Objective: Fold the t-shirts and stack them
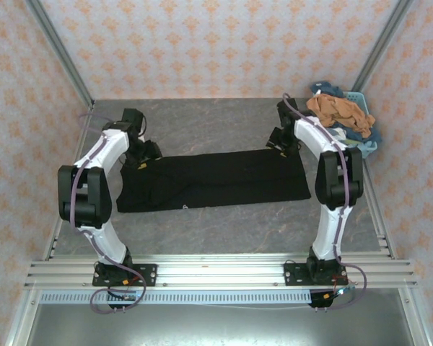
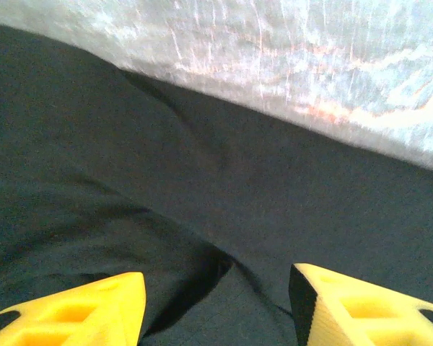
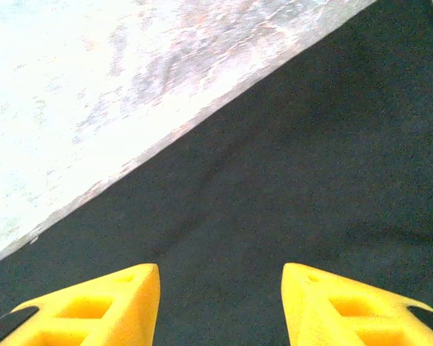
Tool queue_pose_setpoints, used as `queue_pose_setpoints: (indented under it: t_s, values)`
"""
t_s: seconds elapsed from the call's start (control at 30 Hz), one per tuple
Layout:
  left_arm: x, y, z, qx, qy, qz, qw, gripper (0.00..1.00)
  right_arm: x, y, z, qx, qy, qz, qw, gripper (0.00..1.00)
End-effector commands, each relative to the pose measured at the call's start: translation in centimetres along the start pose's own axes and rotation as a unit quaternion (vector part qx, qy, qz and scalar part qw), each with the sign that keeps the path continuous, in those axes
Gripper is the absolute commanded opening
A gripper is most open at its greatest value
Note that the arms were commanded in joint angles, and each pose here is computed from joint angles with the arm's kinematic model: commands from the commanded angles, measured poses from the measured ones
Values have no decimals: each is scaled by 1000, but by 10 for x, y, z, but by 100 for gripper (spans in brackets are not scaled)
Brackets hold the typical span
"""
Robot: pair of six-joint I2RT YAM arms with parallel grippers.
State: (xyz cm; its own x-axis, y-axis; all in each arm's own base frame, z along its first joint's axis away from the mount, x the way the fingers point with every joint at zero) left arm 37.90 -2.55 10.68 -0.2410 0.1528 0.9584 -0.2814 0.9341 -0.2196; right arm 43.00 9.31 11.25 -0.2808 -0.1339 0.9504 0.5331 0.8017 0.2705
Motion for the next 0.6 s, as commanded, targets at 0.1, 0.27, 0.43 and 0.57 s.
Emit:
queue_pose_setpoints:
  t_s: [0.1, 0.27, 0.43, 0.57]
  values:
    - [-20, 1, 25, -61, 49, -35, 996, 56, 16, 7, 25, 9, 14, -30, 999, 49]
    - [10, 40, 50, 15, 34, -146, 989, 55, 19, 9, 42, 18, 21, -32, 999, 49]
    - [13, 57, 97, 172, 35, -147, 973, 47, 14, 6, 56, 16, 31, -32, 999, 48]
    - [11, 46, 79, 237, -14, -87, 968, 50, 10, 7, 65, 24, 41, -32, 998, 47]
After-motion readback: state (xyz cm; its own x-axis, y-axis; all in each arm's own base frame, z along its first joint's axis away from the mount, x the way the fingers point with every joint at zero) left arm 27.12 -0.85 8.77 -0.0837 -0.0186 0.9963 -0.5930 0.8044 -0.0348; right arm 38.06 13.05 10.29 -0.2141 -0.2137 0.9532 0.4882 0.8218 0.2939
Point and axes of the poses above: each hand's point on the last joint's axis, 136 mm out from that joint toward the fingers, its own x axis back along the fingers, its own y axis along the line the jaws close on, z = x × y, the point moved 2 cm from there along x, back along the fingers, and after that the axes turned 8 degrees about -x, right-handed, at the moved point
